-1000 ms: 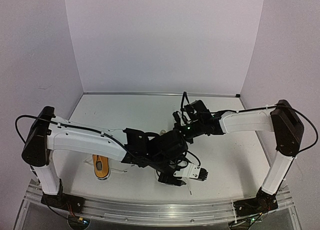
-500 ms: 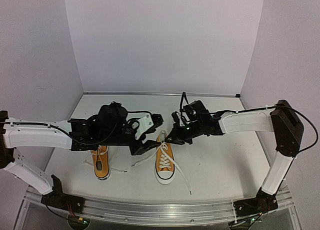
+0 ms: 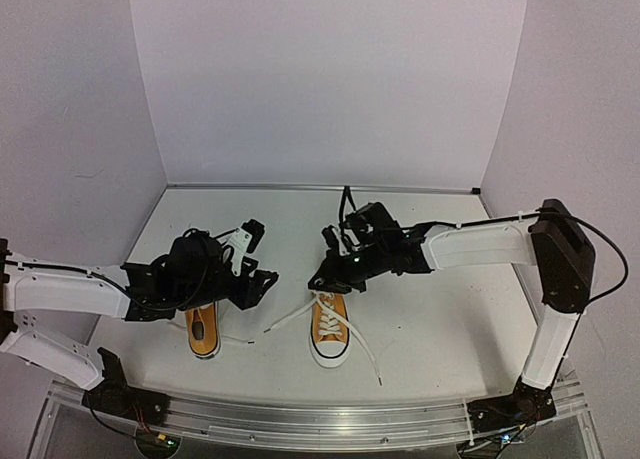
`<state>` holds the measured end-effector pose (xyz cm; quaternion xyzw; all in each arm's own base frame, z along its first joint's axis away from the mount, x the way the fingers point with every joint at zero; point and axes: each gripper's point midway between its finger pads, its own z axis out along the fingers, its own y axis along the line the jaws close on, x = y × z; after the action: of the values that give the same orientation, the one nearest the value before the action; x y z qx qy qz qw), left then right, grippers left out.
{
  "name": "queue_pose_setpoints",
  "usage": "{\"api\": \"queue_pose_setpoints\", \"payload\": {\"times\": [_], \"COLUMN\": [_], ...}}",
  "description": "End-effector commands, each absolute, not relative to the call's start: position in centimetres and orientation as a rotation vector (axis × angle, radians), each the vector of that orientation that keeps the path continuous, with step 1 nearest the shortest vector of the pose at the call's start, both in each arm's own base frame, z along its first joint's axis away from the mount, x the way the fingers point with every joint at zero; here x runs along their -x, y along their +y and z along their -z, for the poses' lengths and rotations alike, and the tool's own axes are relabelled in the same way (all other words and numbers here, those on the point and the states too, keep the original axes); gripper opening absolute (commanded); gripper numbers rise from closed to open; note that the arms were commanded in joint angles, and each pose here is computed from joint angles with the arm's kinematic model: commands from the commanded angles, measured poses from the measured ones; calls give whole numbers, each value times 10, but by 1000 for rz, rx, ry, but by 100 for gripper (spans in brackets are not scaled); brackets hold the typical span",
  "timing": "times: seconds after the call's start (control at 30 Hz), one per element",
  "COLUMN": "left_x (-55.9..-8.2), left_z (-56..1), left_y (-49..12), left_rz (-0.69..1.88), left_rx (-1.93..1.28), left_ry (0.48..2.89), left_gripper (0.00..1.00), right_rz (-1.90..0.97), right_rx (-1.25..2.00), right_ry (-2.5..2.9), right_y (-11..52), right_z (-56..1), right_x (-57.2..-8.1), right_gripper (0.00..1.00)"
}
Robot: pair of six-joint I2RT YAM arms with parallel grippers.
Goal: Tie the shoes
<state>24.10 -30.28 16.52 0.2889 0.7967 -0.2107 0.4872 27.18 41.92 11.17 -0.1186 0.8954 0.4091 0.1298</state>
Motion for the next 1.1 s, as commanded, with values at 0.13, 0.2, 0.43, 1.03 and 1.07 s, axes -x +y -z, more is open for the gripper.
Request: {"api": "queue_pose_setpoints", "payload": {"times": [0.13, 0.2, 0.43, 1.03, 1.07], "left_x": [-250, -251, -251, -241, -238], "left_z": [-196, -196, -198, -196, -200], "left_y": [-300, -299, -300, -316, -318], "left_rz": [597, 597, 605, 673, 674], "left_rx": [-545, -540, -547, -678, -714], "left_ry": [1884, 1885, 1881, 1850, 1827], "left_gripper": [57, 57, 56, 56, 55], "right_rz": [-1210, -1211, -1200, -1121, -1088], "right_rx": [397, 409, 437, 490, 484], "right_ry": [2626, 2634, 2640, 2389, 2401], "right_y": [448, 453, 462, 413, 404], "right_z": [-99, -95, -97, -197, -192], "right_x": [-259, -255, -246, -253, -257], "right_gripper": [10, 12, 27, 55, 55]}}
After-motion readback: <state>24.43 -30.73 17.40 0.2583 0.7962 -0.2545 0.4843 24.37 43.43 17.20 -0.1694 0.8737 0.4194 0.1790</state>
